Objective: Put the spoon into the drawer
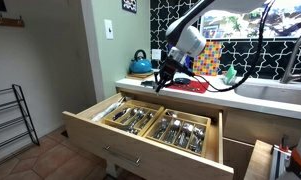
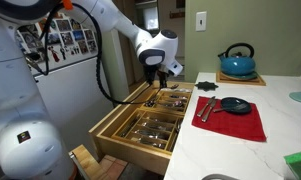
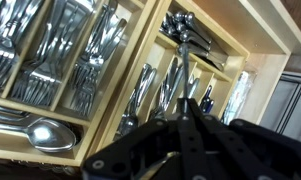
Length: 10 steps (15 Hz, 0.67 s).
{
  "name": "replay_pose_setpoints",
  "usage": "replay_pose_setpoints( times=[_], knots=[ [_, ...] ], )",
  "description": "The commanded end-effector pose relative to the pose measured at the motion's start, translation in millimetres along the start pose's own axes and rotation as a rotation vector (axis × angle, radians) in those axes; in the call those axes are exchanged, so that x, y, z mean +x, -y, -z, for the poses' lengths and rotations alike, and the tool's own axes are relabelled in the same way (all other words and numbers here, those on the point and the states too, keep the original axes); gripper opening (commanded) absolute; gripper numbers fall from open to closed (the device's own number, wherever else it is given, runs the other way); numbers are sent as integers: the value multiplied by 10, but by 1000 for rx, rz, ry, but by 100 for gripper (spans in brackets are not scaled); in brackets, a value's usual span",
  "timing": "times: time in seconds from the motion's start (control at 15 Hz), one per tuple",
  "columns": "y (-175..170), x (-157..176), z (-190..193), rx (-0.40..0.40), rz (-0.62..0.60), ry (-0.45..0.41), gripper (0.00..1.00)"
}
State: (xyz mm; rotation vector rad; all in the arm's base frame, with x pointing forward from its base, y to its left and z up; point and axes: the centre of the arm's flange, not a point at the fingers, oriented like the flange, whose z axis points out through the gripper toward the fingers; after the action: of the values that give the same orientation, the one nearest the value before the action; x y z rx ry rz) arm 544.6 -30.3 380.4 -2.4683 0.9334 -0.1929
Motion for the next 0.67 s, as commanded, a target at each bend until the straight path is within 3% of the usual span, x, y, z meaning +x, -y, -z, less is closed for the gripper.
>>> replay_pose_setpoints(
  times=[0.0, 0.33, 0.6],
  knots=[
    [113, 146, -503, 65, -136, -62, 1],
    [202, 156, -1094, 135, -246, -183, 1],
    [159, 193, -1447, 184, -296, -197, 1]
  ],
)
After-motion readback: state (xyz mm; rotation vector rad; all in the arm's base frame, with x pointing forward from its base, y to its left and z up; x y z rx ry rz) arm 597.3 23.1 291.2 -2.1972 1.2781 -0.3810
